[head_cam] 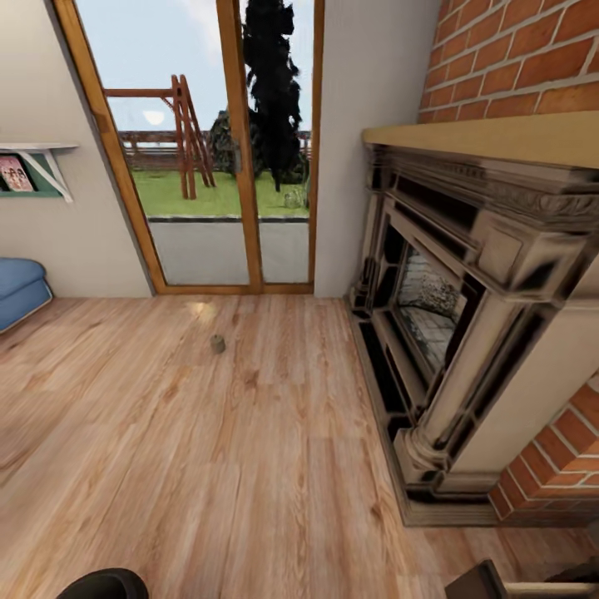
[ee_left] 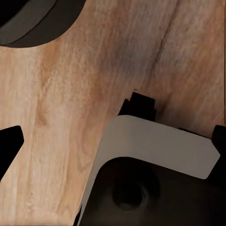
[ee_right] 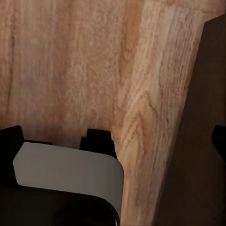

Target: Place each of the two pumpkins and all three candles from the living room inside a cabinet in the living room (use any cabinet), then make sure every cabinet is closed, and position the cauldron so it is next to a table in the living room.

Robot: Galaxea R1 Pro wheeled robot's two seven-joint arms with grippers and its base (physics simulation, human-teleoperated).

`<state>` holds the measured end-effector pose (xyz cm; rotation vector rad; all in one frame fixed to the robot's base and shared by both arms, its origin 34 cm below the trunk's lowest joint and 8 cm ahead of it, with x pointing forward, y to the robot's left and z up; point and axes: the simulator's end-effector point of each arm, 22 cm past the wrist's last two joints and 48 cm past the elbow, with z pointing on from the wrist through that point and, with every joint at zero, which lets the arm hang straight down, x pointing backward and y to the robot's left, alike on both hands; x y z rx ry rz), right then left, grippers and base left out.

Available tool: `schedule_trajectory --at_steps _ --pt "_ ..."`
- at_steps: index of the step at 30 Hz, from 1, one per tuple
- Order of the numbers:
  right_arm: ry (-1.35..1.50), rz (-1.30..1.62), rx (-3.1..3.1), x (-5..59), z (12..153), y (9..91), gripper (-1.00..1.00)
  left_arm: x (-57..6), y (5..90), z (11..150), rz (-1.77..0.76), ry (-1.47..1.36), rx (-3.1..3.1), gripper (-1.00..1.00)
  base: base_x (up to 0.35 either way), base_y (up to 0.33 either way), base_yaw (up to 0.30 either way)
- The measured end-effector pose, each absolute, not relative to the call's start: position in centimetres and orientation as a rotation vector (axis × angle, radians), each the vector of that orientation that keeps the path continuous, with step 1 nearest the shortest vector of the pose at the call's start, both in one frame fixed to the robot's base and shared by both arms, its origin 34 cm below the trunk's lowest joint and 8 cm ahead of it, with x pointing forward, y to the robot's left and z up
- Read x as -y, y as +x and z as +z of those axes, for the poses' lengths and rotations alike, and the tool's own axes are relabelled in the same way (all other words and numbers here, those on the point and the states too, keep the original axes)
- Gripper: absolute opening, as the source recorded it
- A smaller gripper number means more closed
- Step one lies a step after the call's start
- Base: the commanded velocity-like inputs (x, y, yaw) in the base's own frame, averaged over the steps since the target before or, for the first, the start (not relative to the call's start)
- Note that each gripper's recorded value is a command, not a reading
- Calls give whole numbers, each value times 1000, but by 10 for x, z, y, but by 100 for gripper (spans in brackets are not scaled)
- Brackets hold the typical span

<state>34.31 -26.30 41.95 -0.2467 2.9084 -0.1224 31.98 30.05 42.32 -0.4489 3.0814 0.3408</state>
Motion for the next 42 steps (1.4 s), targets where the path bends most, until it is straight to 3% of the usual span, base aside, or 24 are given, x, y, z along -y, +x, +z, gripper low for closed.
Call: schedule_trajectory --at_steps 42 --pt "-344 -128 -2902 266 419 342 100 -302 320 423 343 -448 -3081 100 336 0 1"
